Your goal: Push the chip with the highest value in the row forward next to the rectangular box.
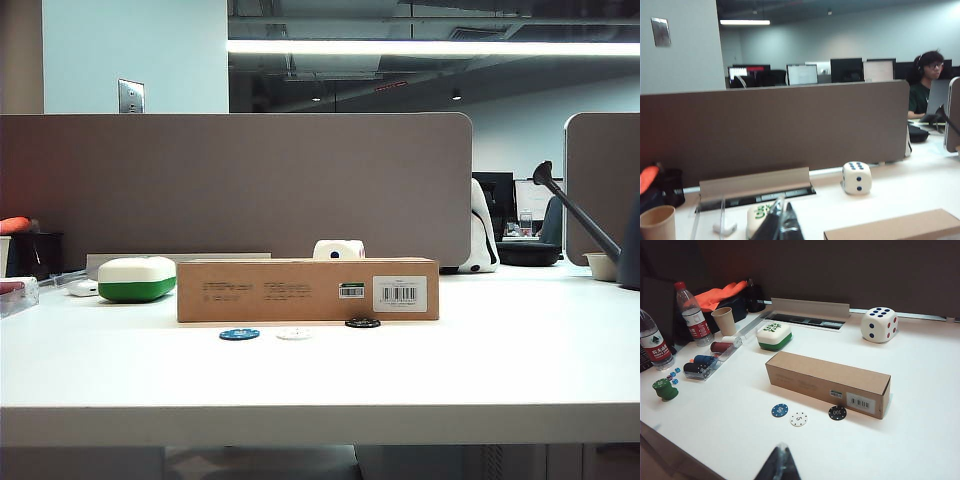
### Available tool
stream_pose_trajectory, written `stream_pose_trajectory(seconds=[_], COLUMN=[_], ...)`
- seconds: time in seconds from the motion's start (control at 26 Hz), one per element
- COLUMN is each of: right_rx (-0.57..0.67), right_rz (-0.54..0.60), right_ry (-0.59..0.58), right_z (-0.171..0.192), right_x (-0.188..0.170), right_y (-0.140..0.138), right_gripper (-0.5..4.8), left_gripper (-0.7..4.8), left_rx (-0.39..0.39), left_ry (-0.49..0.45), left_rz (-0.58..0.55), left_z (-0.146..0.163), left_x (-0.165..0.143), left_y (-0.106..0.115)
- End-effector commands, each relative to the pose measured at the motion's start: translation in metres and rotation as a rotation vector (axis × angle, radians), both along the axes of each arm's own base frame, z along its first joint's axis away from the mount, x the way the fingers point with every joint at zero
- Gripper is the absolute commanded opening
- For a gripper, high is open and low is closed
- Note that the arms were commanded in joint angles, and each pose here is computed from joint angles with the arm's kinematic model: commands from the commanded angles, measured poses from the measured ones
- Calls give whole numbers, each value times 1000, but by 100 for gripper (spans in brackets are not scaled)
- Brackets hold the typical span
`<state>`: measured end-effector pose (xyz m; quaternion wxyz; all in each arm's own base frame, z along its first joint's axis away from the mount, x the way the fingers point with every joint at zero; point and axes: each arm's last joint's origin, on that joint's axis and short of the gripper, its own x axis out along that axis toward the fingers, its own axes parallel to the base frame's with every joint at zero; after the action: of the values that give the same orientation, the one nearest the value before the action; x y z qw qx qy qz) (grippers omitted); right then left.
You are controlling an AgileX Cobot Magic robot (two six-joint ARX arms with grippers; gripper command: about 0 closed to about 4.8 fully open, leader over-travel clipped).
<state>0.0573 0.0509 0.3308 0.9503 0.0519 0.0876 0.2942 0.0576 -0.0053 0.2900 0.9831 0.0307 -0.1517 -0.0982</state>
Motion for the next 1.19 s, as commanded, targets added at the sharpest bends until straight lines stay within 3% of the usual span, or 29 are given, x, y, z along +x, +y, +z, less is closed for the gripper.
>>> stream_pose_trajectory(seconds=[0.04,0.19,0.27,0.38,0.5,0.58,0.81,1.0,1.19], right_rx=[10,10,10,9,11,11,11,11,11], right_rz=[1,1,1,1,1,2,1,2,1], right_ry=[-12,-12,-12,-12,-13,-13,-13,-13,-13], right_z=[2,2,2,2,2,2,2,2,2], right_x=[-1,-1,-1,-1,-1,-1,-1,-1,-1], right_y=[-1,-1,-1,-1,-1,-1,-1,-1,-1], right_gripper=[-9,-9,-9,-9,-9,-9,-9,-9,-9], left_gripper=[-5,-5,-5,-5,-5,-5,-5,-5,-5], left_rx=[4,8,42,-80,-109,-99,-96,-111,-113], left_ry=[-36,-19,71,165,224,223,233,235,249], left_rz=[1,2,48,184,158,102,107,207,211], left_z=[3,-1,-16,-43,-73,-88,-117,-118,-119], left_x=[-7,-11,-4,11,24,31,39,39,40], left_y=[0,0,1,5,3,-1,-1,2,4])
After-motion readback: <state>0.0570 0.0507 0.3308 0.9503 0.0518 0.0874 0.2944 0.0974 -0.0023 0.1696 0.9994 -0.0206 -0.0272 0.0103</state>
